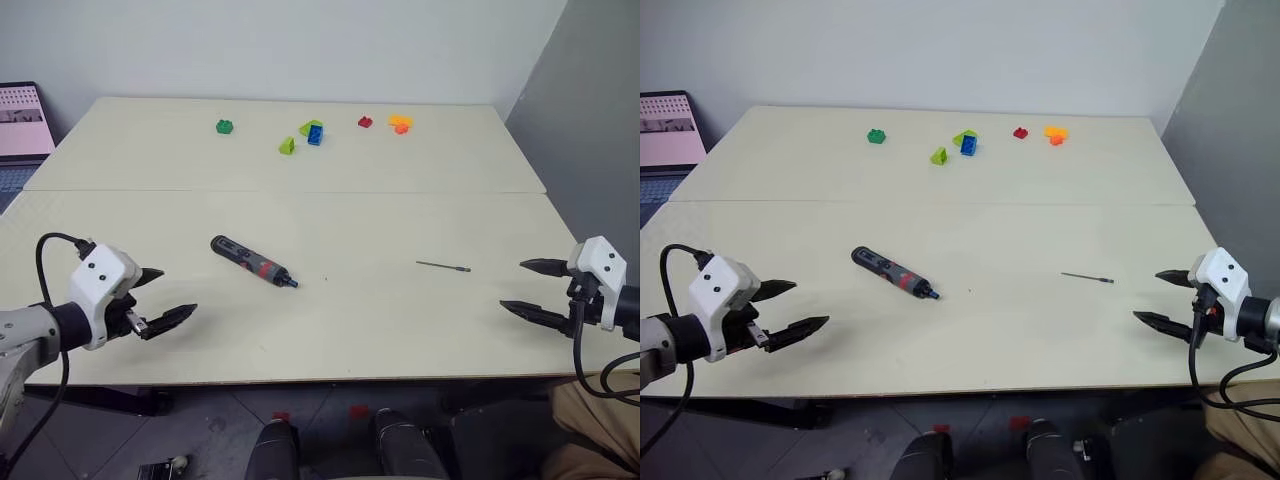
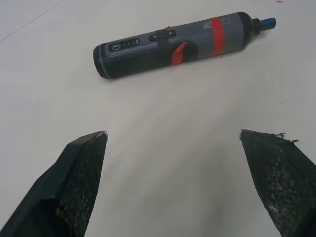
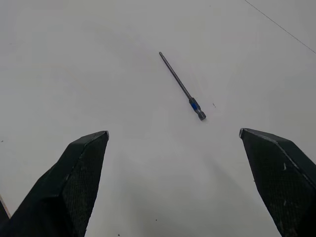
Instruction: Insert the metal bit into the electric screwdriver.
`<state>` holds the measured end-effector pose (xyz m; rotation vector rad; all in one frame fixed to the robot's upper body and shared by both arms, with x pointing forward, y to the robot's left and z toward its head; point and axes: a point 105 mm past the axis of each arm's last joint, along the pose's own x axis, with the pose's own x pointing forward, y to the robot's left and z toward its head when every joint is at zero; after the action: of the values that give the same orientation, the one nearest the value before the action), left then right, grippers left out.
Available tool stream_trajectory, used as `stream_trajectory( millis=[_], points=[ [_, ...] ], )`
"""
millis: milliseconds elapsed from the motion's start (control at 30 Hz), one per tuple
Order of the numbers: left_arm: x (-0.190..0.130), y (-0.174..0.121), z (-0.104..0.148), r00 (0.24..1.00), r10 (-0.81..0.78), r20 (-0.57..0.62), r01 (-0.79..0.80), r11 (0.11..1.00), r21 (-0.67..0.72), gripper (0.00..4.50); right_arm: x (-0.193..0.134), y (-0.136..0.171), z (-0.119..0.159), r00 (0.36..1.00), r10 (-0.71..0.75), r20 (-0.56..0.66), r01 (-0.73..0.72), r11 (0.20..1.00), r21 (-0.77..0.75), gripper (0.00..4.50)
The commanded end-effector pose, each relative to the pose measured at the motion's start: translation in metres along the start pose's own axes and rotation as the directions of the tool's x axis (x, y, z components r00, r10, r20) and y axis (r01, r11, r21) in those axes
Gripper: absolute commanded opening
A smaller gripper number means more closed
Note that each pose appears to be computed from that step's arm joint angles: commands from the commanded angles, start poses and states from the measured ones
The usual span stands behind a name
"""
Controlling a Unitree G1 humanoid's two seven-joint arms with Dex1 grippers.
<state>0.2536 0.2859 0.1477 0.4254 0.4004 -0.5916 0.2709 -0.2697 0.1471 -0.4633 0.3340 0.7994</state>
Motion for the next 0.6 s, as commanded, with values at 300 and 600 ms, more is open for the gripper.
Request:
stream_trajectory(
  millis=[300, 600],
  points=[
    [-0.0041, 0.0059, 0.0142, 0.999, 0.005, 0.047, -0.007, 0.999, 0.043, 4.50, -0.0065, -0.0050, 0.0118, 1.000, -0.021, 0.015, 0.021, 0.999, -0.049, 4.47],
    [-0.0051, 0.0082, 0.0089, 0.999, -0.005, 0.035, 0.001, 0.993, 0.120, 4.50, -0.0052, -0.0038, 0.0121, 1.000, -0.014, 0.014, 0.014, 0.999, -0.051, 4.47]
  ],
)
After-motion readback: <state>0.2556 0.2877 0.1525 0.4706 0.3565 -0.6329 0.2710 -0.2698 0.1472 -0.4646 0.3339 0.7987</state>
